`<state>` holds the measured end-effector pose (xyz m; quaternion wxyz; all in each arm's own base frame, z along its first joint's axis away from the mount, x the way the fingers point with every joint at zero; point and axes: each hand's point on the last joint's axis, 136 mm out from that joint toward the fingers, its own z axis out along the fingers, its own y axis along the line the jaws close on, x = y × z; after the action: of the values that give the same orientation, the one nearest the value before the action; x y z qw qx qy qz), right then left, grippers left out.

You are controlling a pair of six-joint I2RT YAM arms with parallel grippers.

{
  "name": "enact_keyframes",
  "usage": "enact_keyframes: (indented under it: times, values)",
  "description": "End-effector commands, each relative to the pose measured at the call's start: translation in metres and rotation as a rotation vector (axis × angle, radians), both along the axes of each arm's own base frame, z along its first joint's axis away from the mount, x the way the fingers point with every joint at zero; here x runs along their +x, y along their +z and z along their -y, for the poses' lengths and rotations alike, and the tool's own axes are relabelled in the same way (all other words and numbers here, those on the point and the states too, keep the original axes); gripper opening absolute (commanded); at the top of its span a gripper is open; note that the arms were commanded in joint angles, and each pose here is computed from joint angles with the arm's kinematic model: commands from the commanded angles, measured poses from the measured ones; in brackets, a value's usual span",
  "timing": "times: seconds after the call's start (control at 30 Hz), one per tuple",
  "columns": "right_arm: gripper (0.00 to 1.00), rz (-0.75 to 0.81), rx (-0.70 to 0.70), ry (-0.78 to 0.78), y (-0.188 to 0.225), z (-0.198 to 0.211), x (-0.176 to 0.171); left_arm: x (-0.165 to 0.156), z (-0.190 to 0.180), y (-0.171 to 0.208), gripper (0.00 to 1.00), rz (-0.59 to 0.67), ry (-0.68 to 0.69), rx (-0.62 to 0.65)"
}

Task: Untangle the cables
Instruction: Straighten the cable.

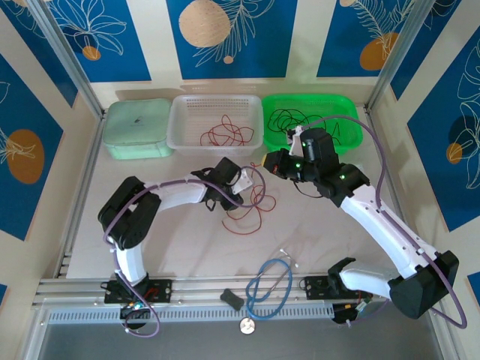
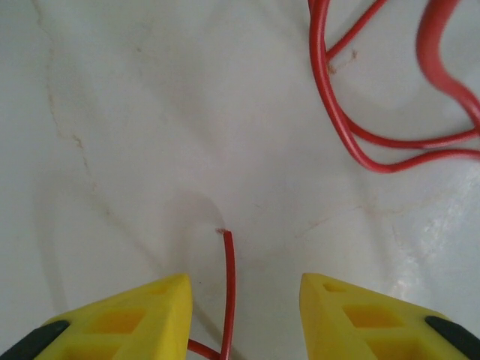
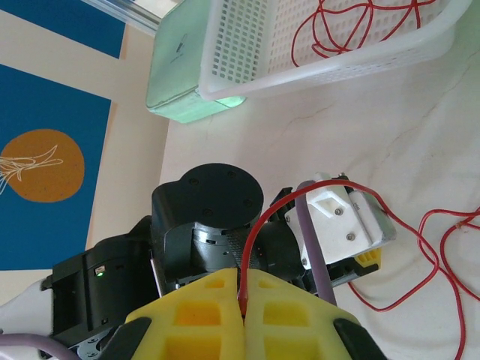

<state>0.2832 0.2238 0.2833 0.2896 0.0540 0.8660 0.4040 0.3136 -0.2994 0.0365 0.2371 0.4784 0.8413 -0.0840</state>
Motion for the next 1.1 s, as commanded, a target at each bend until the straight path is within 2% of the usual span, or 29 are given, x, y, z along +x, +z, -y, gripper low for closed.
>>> enact_keyframes:
  times: [0.0,0.27,0.4,0.53,0.63,0.8,0.93,1.07]
  values:
    - [0.00,-0.007,0.019,0.012,0.001,0.001,-0.005,-0.003,-0.004,-0.007,0.42,-0.034,-0.030,0.033]
    - [0.00,-0.009,0.022,0.009,0.001,0.004,-0.004,0.001,-0.004,-0.028,0.37,-0.060,-0.034,0.085]
    - [0.00,-0.009,0.022,0.001,0.002,0.007,-0.005,0.004,-0.004,-0.035,0.22,-0.068,-0.030,0.109]
    - [0.00,-0.004,0.024,-0.007,0.003,0.011,-0.005,0.008,-0.006,-0.037,0.02,-0.054,-0.019,0.122]
    - [0.00,-0.004,0.024,-0.013,0.003,0.013,-0.005,0.014,-0.008,-0.028,0.00,-0.012,0.004,0.122]
    - [0.00,-0.002,0.014,-0.048,0.003,0.025,-0.003,0.024,-0.012,0.028,0.00,0.113,0.074,0.050]
    - [0.00,0.009,-0.003,-0.138,0.001,0.052,0.000,0.022,-0.018,0.102,0.00,0.224,0.140,-0.087]
    - [0.00,0.018,-0.065,-0.286,-0.006,0.097,0.002,0.008,-0.033,0.169,0.00,0.289,0.196,-0.233]
